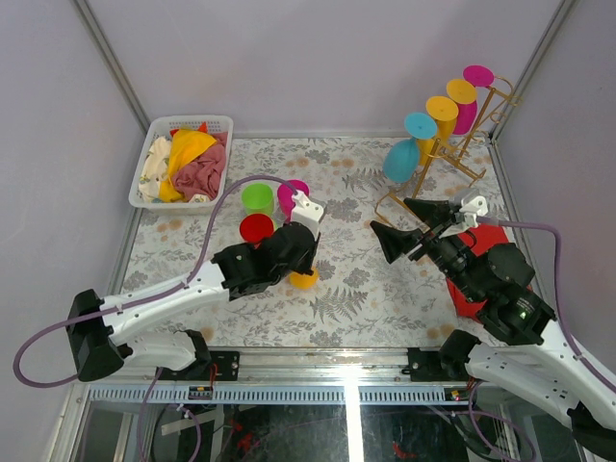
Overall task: Take the wine glass off the wine glass rack
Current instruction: Place the wine glass at the center of the board.
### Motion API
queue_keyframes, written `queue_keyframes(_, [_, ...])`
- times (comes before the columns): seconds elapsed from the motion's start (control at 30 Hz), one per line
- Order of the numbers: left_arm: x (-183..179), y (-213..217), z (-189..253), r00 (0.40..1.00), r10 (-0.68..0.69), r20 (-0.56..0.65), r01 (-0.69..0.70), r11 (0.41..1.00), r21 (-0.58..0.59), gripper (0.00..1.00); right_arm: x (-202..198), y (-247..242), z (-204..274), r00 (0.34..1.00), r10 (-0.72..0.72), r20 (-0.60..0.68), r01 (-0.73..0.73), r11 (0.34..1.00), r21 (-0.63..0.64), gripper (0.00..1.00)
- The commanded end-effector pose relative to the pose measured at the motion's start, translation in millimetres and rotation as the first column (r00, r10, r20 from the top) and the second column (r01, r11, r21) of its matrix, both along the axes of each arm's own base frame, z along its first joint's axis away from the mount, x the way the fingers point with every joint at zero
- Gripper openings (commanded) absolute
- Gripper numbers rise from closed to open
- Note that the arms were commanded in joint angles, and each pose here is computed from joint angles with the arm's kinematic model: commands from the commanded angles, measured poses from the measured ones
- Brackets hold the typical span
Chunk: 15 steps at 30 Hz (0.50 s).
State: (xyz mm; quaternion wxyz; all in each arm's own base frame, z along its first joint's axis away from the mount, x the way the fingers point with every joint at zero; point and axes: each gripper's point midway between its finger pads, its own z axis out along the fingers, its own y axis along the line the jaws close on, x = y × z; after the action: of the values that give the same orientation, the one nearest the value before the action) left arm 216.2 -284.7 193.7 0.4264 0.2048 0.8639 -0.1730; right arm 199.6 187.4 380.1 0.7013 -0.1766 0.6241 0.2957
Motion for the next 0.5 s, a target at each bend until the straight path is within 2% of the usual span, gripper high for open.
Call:
queue_keyframes(0.0, [35, 3, 22, 0.974, 0.146, 0.171, -0.138, 0.989, -0.058, 0.0, 1, -9, 13, 0.999, -0.038, -0.039, 0.041, 0.998, 0.058, 0.96])
queue_keyframes(0.3, [57, -7, -2, 0.964, 0.174, 0.2, -0.168, 0.985, -0.047, 0.0, 2, -2, 5, 0.997, -0.021, -0.073, 0.022, 1.0, 0.009, 0.97])
queue_keyframes(0.47, [73, 1, -23, 0.966, 0.222, 0.129, -0.223, 0.975, -0.006, 0.0, 3, -13, 8, 0.996, -0.067, -0.066, 0.068, 0.997, 0.026, 0.97])
